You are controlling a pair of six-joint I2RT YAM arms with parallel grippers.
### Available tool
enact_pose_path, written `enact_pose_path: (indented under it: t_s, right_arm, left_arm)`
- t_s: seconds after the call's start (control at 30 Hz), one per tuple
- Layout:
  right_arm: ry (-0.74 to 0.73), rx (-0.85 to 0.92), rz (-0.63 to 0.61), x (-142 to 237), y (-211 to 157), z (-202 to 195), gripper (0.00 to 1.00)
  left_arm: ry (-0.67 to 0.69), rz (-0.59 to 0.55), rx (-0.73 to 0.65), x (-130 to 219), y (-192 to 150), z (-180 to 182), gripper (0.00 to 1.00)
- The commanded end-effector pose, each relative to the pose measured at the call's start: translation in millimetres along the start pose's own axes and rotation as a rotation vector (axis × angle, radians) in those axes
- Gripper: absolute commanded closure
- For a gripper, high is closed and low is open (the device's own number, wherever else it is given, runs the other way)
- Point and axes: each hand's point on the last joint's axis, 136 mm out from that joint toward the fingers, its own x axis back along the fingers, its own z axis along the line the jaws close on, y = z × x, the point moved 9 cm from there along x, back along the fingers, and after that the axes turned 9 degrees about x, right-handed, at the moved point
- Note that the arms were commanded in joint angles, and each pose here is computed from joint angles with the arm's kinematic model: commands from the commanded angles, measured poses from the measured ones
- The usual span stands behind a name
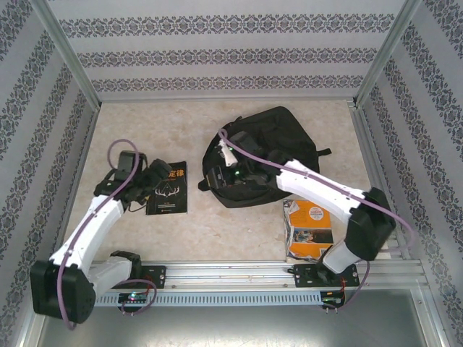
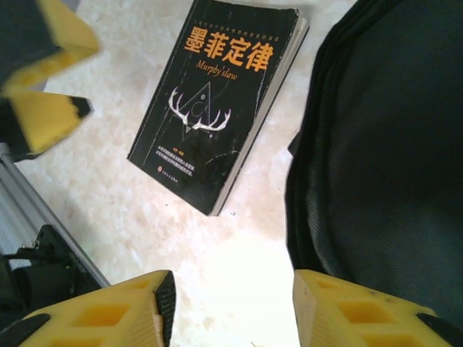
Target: Pack the student bag
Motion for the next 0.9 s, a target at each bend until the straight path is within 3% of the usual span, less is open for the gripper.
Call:
enact_pose_path:
  t_s: [0.0,0.2,0.33,0.47,0.73,0.87]
  right_arm:
    - [-0.078,-0.086,0.002,-25,8,10,0.56]
    - [-0.165,-0.213,0.027,-82,18,15,0.58]
    - [-0.301,-0.225,0.013,-118,18,28,0.5]
    - [-0.376,-0.279,0.031,-146,24,20,0.48]
    - [-0.389,-0.306,0.07,-185,33,-1,0.47]
    - [-0.295,-0.299,0.119,-202,34,0,0.48]
  left_arm:
    - [0.214,0.042,-0.015,-16,7,30,0.0]
    - [0.311,0.037,0.056,-45,30,40,0.0]
    - [0.308,0.05,0.175,-57,38,48,0.0]
    - [0.269,0.064,0.248,-69,33,55,0.0]
    - [0.231,0.133,0.328,-97,22,68,0.0]
    - [0.178,0.139,0.322,-102,20,68,0.0]
